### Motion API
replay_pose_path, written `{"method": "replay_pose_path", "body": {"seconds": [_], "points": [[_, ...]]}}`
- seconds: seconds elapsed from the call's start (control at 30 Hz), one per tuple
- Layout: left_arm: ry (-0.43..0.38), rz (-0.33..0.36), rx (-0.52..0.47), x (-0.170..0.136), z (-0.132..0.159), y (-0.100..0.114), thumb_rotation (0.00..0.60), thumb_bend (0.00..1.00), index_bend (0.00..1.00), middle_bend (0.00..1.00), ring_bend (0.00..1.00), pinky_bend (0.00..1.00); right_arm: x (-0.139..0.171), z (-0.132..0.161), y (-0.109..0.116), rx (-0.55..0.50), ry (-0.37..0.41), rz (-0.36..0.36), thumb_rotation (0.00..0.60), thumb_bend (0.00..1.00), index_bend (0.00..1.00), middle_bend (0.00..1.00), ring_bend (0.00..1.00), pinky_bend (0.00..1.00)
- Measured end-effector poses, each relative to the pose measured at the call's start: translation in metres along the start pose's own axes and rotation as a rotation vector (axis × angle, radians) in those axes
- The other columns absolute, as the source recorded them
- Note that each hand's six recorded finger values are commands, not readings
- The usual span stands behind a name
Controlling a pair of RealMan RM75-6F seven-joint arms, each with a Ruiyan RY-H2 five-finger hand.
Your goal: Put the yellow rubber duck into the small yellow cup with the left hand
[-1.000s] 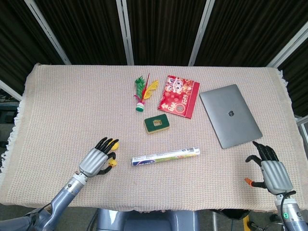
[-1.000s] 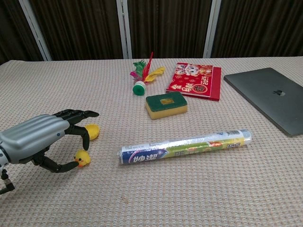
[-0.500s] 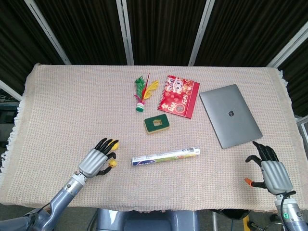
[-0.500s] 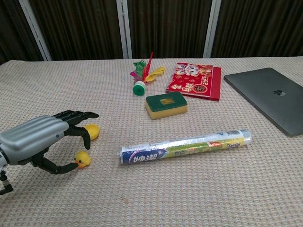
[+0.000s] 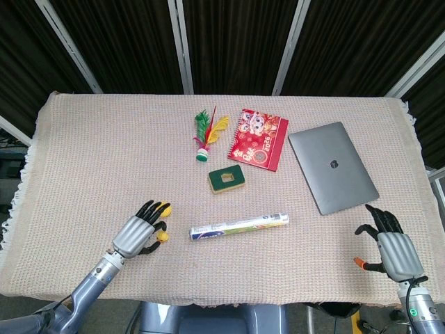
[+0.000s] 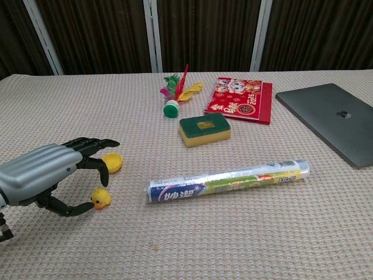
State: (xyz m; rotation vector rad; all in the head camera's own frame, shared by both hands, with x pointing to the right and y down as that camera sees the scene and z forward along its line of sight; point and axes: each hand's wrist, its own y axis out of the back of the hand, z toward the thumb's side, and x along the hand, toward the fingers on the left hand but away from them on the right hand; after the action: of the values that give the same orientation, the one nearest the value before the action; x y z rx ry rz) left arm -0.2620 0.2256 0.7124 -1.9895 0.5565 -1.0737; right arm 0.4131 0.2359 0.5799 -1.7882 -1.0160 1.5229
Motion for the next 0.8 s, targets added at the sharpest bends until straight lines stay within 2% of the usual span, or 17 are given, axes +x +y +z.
{"method": "replay_pose_path", "body": {"seconds": [0.23, 0.8], "points": [[0.024, 0.002, -0.01, -0.0021, -0.0056, -0.0012, 0.6, 0.31, 0.41, 0.0, 0.0, 0.0, 0.0002, -0.0002, -0.0003, -0.005, -0.003, 0.002, 0.6, 0.0, 0.41, 0.01, 0.0, 0.0], [0.015, -0.021, -0.004, 0.0041, 0.0002, -0.0075, 0.6, 0.32, 0.44, 0.0, 0.0, 0.0, 0.0001, -0.0002, -0.0004, -0.013, -0.003, 0.003, 0.6, 0.0, 0.41, 0.01, 0.0, 0.0]]}}
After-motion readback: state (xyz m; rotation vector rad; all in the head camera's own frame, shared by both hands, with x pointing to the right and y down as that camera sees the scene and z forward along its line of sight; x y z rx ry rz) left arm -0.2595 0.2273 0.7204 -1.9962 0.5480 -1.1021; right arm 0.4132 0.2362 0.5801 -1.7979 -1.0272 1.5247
